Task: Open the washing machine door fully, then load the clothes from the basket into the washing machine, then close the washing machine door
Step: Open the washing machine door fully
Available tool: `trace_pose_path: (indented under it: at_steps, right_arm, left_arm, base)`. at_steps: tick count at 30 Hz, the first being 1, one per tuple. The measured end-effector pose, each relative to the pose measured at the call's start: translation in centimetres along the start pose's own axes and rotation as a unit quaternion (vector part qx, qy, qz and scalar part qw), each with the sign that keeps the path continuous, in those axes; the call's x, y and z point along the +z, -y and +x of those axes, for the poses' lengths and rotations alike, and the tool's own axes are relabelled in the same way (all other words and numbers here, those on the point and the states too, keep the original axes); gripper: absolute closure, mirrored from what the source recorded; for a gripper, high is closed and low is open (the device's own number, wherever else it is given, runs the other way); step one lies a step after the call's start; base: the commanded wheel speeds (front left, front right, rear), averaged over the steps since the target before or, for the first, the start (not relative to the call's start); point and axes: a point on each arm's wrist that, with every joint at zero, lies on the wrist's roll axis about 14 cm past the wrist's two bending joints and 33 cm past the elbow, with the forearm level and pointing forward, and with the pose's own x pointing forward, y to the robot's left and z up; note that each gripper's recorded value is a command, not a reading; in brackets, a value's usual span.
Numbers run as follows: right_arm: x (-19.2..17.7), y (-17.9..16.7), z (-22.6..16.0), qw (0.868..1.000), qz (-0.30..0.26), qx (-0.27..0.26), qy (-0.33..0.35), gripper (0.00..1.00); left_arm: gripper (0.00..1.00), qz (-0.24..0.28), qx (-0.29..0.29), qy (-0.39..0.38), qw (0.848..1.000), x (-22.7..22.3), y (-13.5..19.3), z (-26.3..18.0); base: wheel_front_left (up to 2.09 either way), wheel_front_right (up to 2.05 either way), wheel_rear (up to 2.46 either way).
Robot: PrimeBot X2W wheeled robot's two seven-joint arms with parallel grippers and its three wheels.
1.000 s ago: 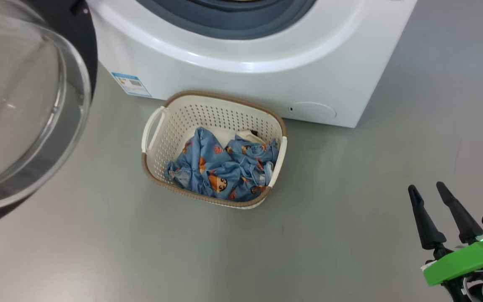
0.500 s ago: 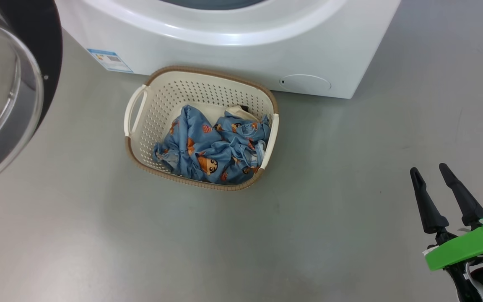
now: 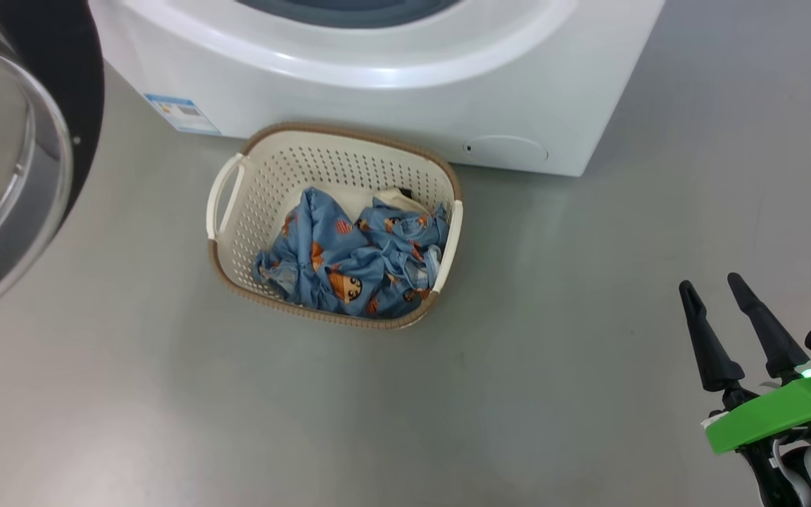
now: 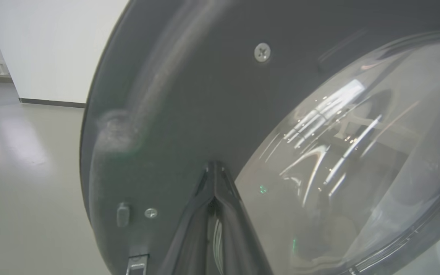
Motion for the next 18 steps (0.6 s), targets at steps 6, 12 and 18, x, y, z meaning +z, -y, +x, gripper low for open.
trace_pose_path:
  at_steps: [6, 12, 18]
  right_arm:
    - [1.5, -1.0, -0.6, 1.000, -0.004, 0.006, 0.016, 0.00]
    - [2.2, -2.2, -1.8, 1.000, -0.003, 0.012, 0.022, 0.00]
    - [3.2, -3.3, -3.0, 0.999, -0.005, 0.020, 0.032, 0.00]
  left_arm:
    - [1.00, -0.022, -0.005, -0.001, 1.000, -0.3, -0.1, -1.9]
    - [1.00, -0.029, -0.019, -0.006, 0.999, -0.8, -0.6, -4.5]
    - [1.00, -0.053, -0.041, -0.011, 0.998, -1.4, -1.0, -7.6]
  base:
    - [0.00, 0.00, 0.00]
    - [0.00, 0.00, 0.00]
    - [0.00, 0.00, 0.00]
